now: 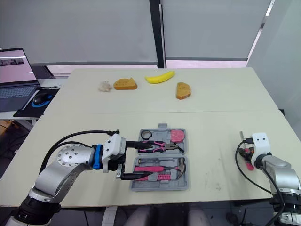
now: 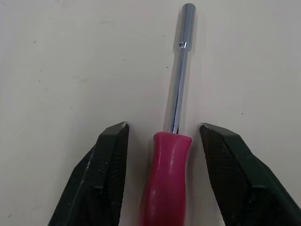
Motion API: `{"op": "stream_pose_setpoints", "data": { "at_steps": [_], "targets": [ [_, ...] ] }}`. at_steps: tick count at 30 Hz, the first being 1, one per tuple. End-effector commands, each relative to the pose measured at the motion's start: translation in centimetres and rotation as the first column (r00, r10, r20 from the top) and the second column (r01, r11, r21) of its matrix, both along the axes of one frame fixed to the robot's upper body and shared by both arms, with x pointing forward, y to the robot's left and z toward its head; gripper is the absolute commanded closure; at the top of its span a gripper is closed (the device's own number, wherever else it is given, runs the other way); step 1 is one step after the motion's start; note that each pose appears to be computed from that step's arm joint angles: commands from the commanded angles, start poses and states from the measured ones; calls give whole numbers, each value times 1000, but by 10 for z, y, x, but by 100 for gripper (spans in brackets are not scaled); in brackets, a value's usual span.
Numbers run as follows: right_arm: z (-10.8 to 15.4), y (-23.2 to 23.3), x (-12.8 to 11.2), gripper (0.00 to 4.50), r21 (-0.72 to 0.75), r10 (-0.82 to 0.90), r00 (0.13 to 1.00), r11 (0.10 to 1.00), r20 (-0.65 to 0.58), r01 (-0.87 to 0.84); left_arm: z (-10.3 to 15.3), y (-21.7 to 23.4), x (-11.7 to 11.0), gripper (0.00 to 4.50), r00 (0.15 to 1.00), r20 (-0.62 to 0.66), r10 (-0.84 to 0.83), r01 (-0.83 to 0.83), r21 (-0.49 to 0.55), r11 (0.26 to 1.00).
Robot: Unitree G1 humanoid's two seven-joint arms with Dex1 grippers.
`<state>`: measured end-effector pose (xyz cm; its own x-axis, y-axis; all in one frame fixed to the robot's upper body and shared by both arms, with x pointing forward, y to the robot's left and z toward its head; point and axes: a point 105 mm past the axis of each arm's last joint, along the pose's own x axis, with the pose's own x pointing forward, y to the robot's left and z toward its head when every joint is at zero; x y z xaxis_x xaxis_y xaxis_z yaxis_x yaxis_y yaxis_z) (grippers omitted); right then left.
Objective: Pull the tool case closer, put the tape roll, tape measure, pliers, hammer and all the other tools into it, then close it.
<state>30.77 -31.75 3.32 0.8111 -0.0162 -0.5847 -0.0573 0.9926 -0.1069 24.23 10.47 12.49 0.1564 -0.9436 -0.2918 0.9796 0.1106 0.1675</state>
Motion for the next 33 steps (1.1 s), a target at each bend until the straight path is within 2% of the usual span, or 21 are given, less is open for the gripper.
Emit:
{"op": "stream_pose_setpoints", "data": {
  "at_steps": [1,7,13,19,25,33],
  "targets": [
    [1,-6,-2,287,-8,-31,1000,999,-3,31,6,1,1,0,999,41,-12,12,11,1000],
    [3,3,-10,378,-27,-3,1000,1000,-18,3,4,6,3,0,999,48,3,-5,31,1000],
    [17,30,-13,378,12,34,999,999,13,-34,-1,11,5,0,998,62,33,-37,58,998],
    [33,101,-23,378,111,113,992,987,56,-119,-3,13,3,0,997,69,48,-52,60,997],
    [22,138,-30,378,155,74,996,985,47,-80,-6,10,0,0,997,71,38,-43,65,997],
    [8,159,-28,378,175,24,999,984,46,-32,-5,9,-2,0,997,75,18,-23,76,997]
  ]
}}
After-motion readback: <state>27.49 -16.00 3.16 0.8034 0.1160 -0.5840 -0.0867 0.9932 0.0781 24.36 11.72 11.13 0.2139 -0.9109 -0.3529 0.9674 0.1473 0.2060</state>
